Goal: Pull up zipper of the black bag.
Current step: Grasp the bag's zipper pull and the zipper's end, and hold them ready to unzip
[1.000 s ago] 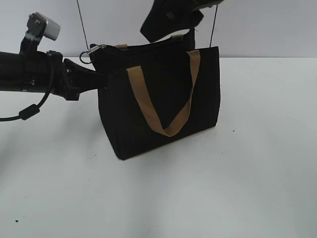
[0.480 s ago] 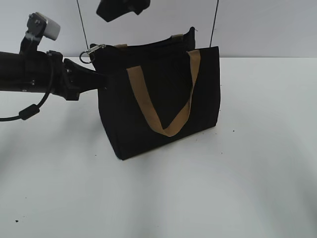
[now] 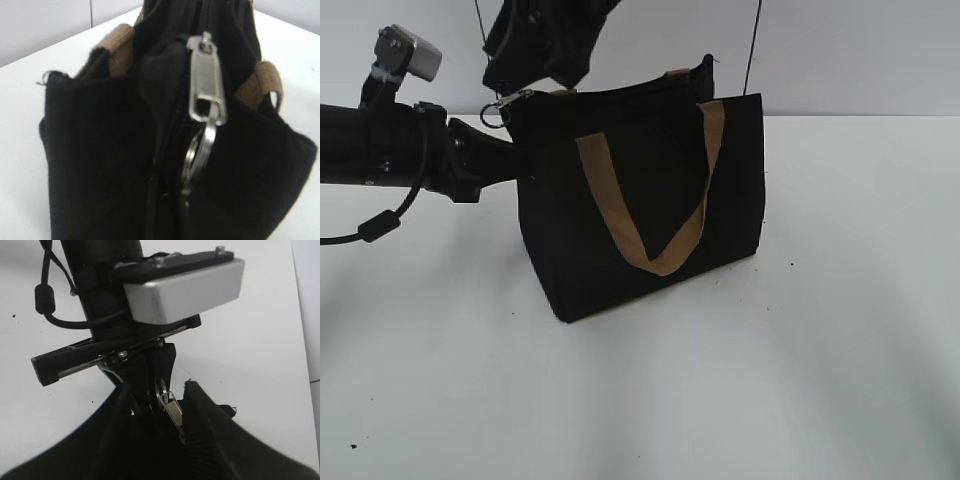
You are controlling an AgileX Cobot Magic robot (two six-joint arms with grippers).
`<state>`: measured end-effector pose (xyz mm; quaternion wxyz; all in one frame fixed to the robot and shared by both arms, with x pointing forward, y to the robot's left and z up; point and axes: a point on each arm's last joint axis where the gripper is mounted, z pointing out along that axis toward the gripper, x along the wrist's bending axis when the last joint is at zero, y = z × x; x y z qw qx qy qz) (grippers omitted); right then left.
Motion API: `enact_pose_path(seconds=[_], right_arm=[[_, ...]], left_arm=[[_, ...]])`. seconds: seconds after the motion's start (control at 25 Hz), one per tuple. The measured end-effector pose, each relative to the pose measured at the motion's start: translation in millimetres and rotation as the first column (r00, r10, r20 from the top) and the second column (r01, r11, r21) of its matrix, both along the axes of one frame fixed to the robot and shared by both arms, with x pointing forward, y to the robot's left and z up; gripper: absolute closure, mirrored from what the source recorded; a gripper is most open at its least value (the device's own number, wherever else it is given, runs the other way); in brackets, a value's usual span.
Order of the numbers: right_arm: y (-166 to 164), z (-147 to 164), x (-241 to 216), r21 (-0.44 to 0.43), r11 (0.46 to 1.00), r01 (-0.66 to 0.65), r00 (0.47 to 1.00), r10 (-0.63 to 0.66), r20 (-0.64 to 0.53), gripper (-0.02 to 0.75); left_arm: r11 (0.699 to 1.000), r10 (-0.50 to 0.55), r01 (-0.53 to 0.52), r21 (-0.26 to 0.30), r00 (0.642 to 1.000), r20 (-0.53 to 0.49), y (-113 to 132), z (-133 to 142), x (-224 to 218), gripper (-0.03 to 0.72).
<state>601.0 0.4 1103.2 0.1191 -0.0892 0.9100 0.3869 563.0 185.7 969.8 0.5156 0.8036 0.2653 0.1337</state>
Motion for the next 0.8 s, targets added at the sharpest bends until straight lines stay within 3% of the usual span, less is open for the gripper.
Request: enact_pose_path(seconds=[0.44,0.8], right_arm=[[21,-31,9,0.001,1.000,-0.029,0.999,0.029,0.043,0.465],[23,-38,14,0.007,1.000,-0.025,0.998,0.025,0.059,0.471]], left_arm=[[1.000,0.002,-0.002,0.000,1.000,-0.002,0,0,0,0.652],[1.000,0.002,-0.002,0.000,1.000,-0.002,0,0,0,0.652]])
